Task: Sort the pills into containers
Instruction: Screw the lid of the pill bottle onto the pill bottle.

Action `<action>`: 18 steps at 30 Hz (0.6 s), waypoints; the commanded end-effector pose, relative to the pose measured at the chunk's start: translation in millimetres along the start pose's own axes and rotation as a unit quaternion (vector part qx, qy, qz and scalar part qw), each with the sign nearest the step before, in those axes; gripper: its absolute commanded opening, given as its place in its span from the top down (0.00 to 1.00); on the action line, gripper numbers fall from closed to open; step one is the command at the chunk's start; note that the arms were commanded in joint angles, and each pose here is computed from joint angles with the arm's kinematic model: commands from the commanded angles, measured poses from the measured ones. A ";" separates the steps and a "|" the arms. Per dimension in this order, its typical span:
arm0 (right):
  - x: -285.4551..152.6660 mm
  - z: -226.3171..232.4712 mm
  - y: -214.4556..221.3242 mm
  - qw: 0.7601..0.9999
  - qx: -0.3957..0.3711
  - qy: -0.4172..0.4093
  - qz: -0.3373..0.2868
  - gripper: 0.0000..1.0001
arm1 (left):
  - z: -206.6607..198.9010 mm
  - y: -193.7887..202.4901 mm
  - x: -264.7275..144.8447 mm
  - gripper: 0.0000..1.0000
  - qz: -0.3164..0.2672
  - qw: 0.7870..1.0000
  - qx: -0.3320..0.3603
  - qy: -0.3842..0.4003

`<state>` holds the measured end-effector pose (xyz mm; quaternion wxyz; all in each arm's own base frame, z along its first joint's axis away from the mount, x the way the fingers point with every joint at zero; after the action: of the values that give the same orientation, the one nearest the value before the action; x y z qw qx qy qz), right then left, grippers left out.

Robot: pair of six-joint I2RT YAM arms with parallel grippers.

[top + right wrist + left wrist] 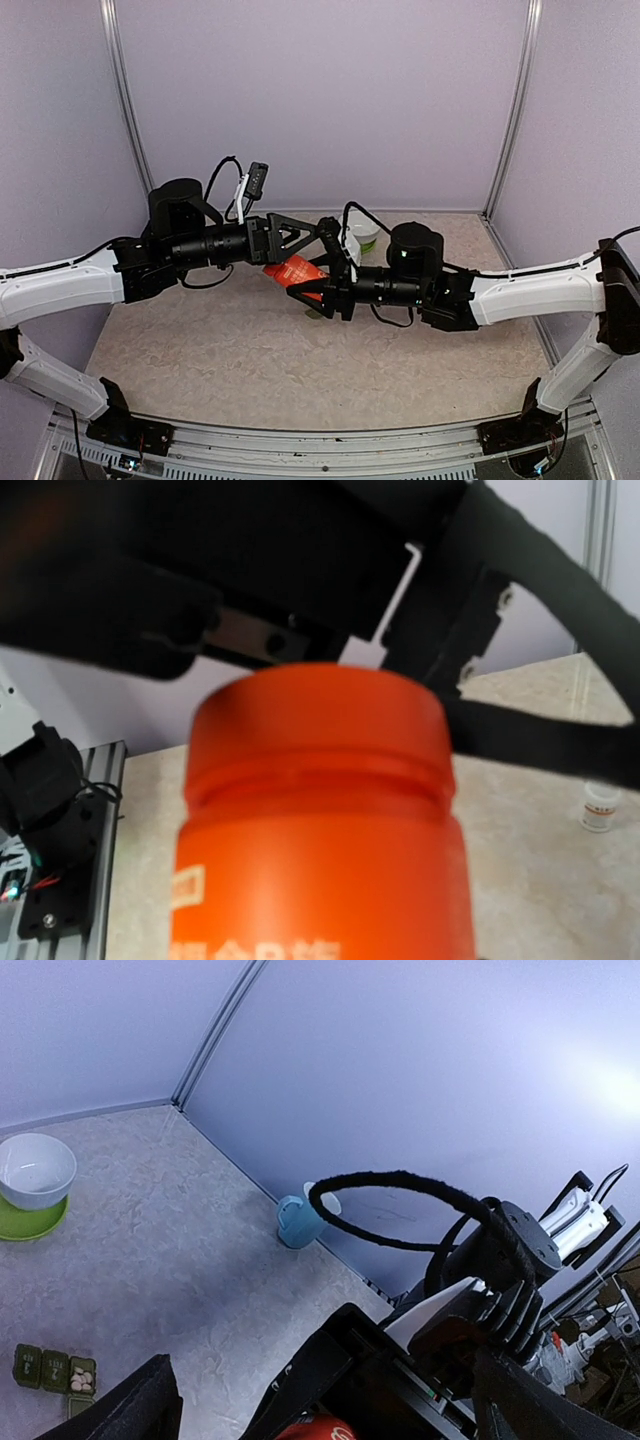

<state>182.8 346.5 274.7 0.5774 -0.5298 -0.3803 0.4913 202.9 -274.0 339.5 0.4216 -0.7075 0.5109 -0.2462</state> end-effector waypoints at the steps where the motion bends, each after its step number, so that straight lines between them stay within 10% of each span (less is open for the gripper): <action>1: -3.9 0.5 -7.4 1.000 -0.005 0.012 -0.004 0.81 | -21.8 -24.1 -10.6 0.01 -0.025 0.998 0.022 0.046; 18: -37.3 -14.2 -37.0 0.990 -0.043 0.123 -0.052 0.81 | -13.6 -8.2 -2.6 0.01 0.020 0.999 0.006 0.049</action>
<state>189.1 311.4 309.0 0.6116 -0.5805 -0.3603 0.3989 199.6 -271.9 346.1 0.4108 -0.6929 0.5327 -0.2595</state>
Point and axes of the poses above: each gripper's point midway between its finger pads, its own x axis out along the fingers, its own z axis along the line the jaws close on, y = z × x, the point moved 10 cm from there along -x, back along the fingers, and after that the axes turned 3 degrees about x, right-handed, at the moved point
